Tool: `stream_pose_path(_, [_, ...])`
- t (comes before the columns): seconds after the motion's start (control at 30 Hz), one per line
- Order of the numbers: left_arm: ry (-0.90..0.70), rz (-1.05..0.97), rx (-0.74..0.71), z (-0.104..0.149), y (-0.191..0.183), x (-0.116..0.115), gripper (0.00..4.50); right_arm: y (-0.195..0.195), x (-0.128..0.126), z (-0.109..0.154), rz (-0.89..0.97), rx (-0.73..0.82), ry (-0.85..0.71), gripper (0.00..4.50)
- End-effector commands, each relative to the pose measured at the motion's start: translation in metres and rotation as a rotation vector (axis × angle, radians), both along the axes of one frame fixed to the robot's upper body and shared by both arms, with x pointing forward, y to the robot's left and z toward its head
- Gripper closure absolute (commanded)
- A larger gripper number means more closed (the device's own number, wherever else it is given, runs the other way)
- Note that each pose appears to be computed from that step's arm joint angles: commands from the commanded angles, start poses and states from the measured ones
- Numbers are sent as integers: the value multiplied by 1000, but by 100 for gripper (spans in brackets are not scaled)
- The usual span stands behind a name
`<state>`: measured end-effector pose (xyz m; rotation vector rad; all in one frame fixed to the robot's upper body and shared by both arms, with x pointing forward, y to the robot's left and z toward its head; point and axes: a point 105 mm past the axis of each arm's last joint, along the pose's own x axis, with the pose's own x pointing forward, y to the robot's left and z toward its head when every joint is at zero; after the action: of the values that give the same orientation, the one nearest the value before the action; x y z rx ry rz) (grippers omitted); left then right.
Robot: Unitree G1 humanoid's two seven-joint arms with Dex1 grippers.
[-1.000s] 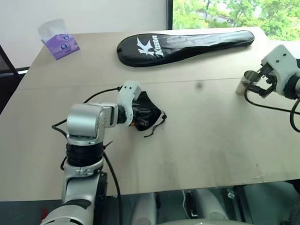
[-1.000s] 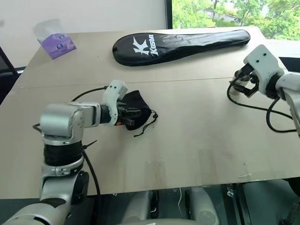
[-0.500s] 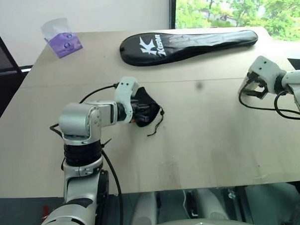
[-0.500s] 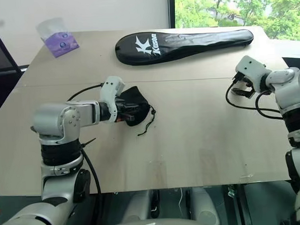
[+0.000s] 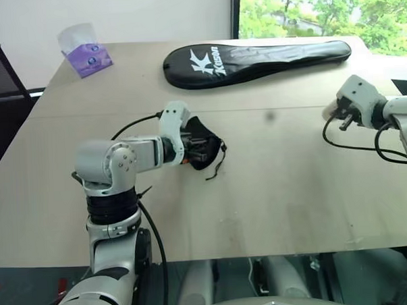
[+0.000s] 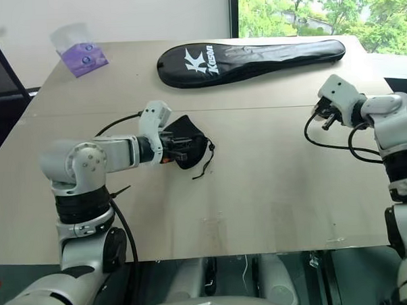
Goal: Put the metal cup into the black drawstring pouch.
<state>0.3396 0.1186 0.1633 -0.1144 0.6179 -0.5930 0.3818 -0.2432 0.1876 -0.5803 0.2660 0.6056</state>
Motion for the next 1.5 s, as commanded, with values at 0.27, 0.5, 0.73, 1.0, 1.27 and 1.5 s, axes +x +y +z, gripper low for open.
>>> stream_pose_path(0.27, [104,-57,-327,24,-33,18,450,116,-126,-4,222,603,-68,439])
stream_pose_path(0.5, [256,-100,-387,17,-39,26,450,162,-138,-8,232,993,-29,439])
stream_pose_path(0.73, [281,-185,-368,26,-49,24,450,183,-111,-14,232,1130,-41,439])
stream_pose_path(1.0, [286,-213,-334,19,-49,18,450,203,-75,-52,190,1142,32,439])
stream_pose_path(1.27, [280,-182,-314,4,-37,11,450,223,-67,-95,193,960,91,439])
stream_pose_path(1.5, [211,-235,-288,7,-39,-2,450,241,-55,-111,261,662,-5,439])
